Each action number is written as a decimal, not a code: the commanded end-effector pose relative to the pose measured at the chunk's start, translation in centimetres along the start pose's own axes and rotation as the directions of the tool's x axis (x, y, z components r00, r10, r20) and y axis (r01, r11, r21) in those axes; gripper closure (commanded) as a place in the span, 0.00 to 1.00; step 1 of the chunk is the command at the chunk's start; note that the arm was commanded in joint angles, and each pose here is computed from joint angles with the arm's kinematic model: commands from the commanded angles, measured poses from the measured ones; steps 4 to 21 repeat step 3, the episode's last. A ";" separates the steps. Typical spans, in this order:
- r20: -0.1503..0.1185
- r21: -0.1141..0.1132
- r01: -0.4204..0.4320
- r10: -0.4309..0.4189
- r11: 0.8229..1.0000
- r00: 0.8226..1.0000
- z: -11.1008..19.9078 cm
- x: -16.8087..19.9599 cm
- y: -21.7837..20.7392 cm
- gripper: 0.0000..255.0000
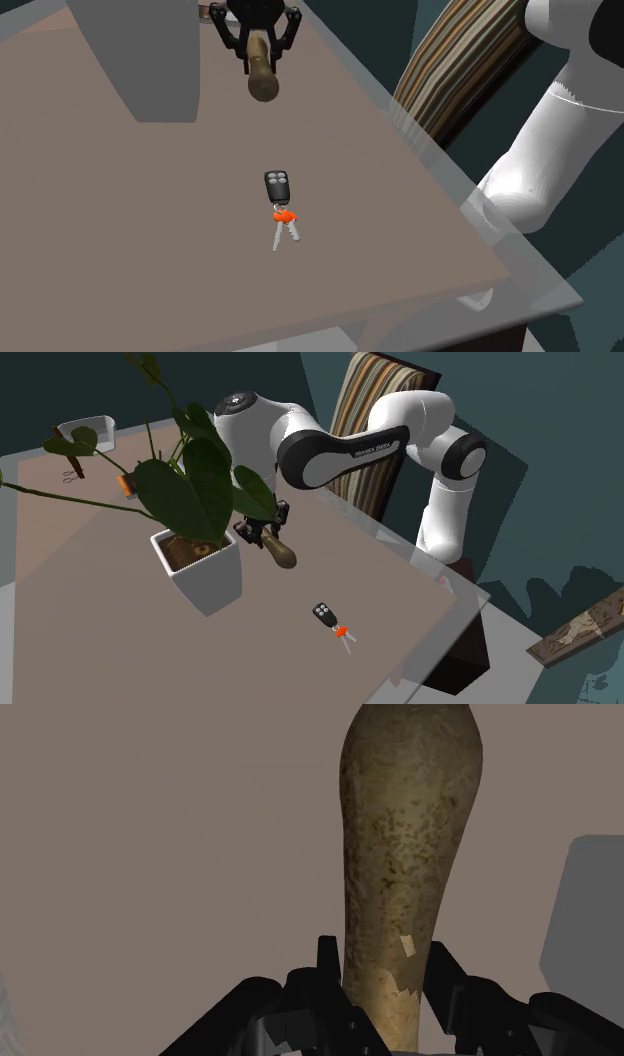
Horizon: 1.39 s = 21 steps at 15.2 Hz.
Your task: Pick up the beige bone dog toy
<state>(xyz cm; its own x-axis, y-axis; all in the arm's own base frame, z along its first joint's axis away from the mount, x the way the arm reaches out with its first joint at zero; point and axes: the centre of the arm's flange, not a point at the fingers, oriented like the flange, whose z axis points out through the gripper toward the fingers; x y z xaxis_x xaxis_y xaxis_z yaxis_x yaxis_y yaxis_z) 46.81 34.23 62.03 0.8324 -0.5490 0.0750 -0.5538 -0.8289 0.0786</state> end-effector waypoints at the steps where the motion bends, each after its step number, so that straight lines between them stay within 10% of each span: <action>1: 0.000 0.000 0.000 0.000 1.000 1.000 -1.0 0.1 0.1 1.00; 21: 0.000 0.000 0.000 0.000 1.000 1.000 -1.1 0.1 0.2 1.00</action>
